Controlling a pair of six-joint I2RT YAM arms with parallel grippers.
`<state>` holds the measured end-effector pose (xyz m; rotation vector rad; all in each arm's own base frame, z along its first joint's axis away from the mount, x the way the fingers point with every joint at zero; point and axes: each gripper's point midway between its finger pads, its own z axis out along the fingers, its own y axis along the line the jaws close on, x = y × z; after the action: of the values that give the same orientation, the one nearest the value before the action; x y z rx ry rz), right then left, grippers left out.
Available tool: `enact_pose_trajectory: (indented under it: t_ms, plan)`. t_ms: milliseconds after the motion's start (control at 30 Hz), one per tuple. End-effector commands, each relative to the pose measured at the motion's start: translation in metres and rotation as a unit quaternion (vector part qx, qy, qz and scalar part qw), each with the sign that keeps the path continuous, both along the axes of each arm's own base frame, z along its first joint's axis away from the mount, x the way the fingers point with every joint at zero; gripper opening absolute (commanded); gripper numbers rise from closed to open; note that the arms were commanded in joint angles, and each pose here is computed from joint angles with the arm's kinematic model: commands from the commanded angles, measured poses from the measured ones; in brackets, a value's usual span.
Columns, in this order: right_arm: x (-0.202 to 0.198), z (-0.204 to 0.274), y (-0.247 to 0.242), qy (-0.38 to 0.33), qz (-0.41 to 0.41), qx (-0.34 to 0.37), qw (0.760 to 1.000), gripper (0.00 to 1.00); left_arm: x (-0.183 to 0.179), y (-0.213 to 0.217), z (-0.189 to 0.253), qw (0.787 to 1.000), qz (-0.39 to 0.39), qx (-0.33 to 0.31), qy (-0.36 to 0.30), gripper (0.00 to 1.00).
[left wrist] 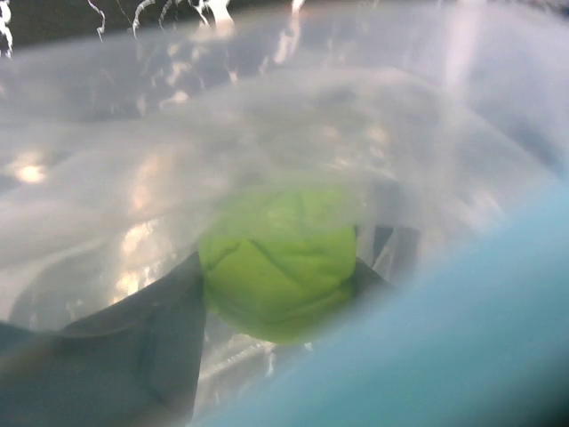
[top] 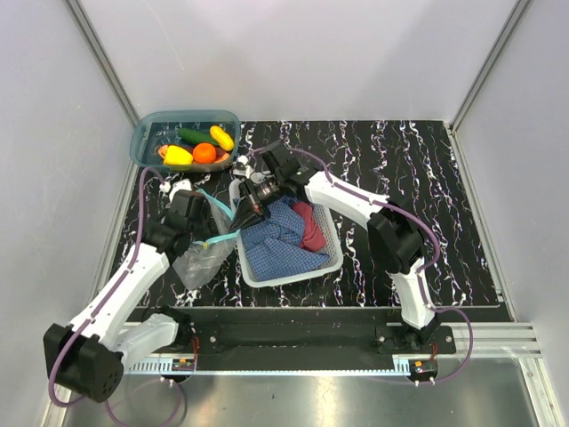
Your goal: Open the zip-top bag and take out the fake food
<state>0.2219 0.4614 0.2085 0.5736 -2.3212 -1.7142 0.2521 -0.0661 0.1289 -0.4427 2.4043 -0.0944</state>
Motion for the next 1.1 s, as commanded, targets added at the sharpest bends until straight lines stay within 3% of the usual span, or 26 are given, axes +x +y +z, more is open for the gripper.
enact_pose_trajectory:
  t_ms: [0, 100, 367, 533, 700, 800, 933, 1067]
  plan:
    - [0.022, 0.039, -0.006, -0.057, -0.025, 0.031, 0.998, 0.00, -0.025, -0.002, 0.001, 1.000, -0.019, -0.009, 0.022, 0.33]
    - [0.026, 0.049, -0.005, -0.074, -0.023, 0.027, 0.997, 0.00, -0.032, 0.004, -0.018, 0.999, -0.008, 0.004, 0.044, 0.39]
    - [0.023, 0.049, -0.007, -0.071, -0.022, 0.022, 0.997, 0.00, -0.013, -0.007, -0.050, 0.994, -0.017, 0.018, 0.103, 0.42]
    - [0.018, 0.045, -0.007, -0.070, -0.015, 0.019, 0.997, 0.00, -0.010, -0.007, -0.066, 0.993, -0.016, 0.023, 0.113, 0.60]
    - [0.012, 0.043, -0.005, -0.066, -0.008, 0.018, 0.998, 0.00, -0.009, -0.005, -0.081, 0.990, -0.009, 0.037, 0.139, 0.66]
    - [0.010, 0.039, -0.007, -0.064, -0.006, 0.015, 0.998, 0.00, -0.008, -0.003, -0.076, 0.991, -0.003, 0.041, 0.129, 0.81]
    - [0.008, 0.037, -0.007, -0.063, -0.004, 0.014, 0.998, 0.00, -0.005, 0.002, -0.062, 0.994, 0.007, 0.045, 0.103, 0.81]
    - [0.008, 0.036, -0.007, -0.063, -0.003, 0.013, 0.998, 0.00, -0.003, 0.001, -0.061, 0.994, 0.006, 0.043, 0.097, 0.76]
